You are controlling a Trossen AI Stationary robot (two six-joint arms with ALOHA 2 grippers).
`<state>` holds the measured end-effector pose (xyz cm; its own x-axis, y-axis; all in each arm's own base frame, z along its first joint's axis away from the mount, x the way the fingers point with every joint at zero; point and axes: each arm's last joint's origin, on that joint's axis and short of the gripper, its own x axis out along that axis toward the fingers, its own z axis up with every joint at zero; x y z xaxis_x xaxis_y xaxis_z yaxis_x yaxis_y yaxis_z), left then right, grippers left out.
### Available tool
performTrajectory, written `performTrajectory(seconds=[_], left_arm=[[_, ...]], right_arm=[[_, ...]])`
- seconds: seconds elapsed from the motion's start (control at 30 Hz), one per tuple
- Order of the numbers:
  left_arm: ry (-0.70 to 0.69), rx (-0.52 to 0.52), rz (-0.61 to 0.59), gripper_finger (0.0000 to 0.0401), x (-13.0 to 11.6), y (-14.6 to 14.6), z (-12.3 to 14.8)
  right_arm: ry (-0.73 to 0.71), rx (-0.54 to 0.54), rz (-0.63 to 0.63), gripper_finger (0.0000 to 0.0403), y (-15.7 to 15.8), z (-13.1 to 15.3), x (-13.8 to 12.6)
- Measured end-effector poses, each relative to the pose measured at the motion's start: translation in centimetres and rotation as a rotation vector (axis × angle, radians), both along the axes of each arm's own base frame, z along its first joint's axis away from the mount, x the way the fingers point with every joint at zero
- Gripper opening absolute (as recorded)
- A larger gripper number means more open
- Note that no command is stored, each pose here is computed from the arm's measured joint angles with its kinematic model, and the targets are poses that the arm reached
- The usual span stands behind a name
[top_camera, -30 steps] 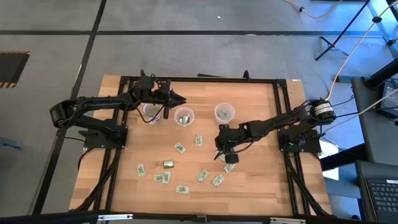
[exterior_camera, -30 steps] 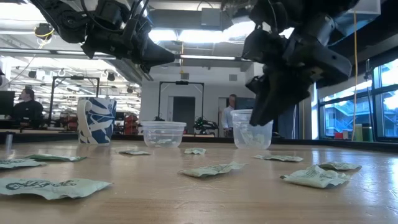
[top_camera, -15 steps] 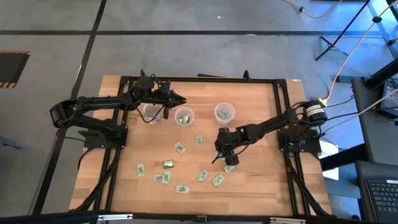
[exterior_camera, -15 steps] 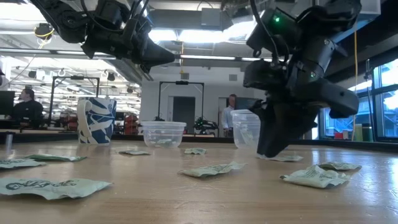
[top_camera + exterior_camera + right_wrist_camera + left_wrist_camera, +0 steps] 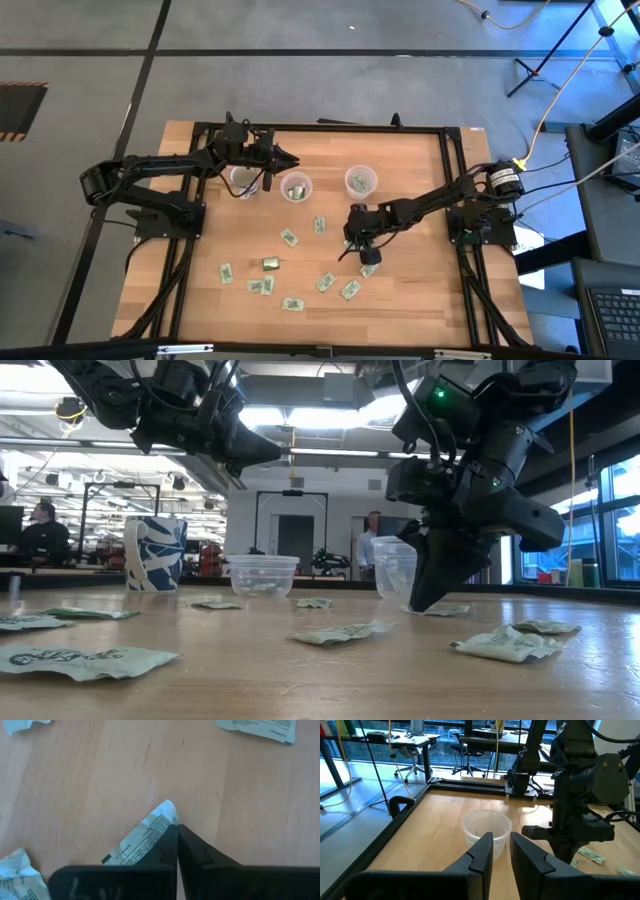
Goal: Pick and place items into bin
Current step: Put the white stevia packet in the right transparent container
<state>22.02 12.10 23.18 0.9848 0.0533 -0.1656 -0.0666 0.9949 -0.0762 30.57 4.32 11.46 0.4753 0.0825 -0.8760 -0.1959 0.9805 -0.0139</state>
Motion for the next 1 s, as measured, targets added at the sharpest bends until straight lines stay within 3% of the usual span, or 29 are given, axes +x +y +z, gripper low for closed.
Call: performTrajectory(seconds=[0.23,0.5,0.73,1.0], left_arm=[[0.0,0.0,0.0,0.0061,0.0,0.0,0.0],[0.0,0.0,0.0,0.0061,0.0,0.0,0.0],[0.001,0.0,0.001,0.0061,0.0,0.0,0.0],[0.0,0.0,0.0,0.0061,0.0,0.0,0.0]], right_arm=[[-0.004,0.025,-0.031,0.0002,-0.5,2.1,-1.0],[-0.173,0.046,-0.124,0.0001,-2.8,10.0,-2.0],[-0.256,-0.157,-0.335,0.0001,-6.2,15.4,-4.1],[-0.209,-0.247,-0.412,0.0,-10.5,14.7,-4.1]])
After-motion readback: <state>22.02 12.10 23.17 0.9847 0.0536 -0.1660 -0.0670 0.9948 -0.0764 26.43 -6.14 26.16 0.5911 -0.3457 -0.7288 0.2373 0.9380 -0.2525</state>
